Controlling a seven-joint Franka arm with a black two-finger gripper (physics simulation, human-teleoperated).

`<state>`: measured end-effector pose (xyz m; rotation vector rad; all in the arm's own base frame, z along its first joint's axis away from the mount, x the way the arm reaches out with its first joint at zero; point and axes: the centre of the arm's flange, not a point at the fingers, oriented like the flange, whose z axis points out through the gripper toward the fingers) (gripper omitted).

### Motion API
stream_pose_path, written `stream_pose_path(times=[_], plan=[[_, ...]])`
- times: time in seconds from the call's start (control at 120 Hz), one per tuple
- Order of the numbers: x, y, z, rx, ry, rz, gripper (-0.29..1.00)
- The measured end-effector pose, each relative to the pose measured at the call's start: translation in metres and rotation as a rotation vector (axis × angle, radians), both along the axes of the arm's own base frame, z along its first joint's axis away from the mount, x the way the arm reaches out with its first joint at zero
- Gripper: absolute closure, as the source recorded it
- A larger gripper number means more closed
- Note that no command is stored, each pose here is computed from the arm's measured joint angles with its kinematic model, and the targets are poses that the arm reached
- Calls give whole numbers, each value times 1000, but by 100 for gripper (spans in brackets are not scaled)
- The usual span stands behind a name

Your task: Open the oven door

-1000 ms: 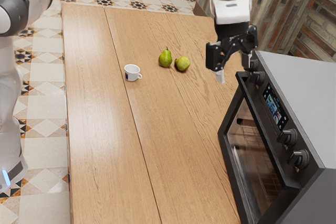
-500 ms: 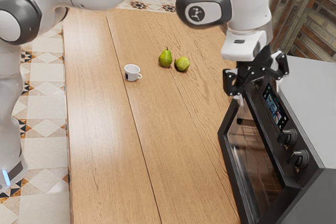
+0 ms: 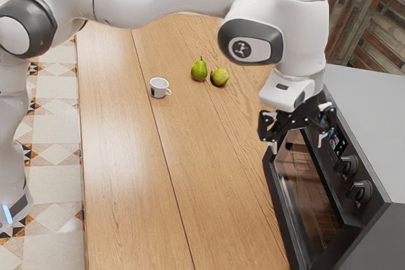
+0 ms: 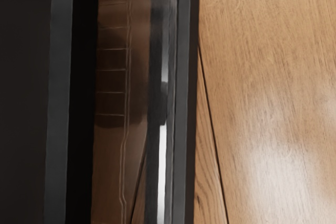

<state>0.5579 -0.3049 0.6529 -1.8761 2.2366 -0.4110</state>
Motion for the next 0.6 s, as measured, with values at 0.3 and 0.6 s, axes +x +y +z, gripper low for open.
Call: stream_pose_path(times=[0.3,0.6], plan=[[1,1,-3,12,-5,-29,1],[-16,4,-16,37,34,-45,0]])
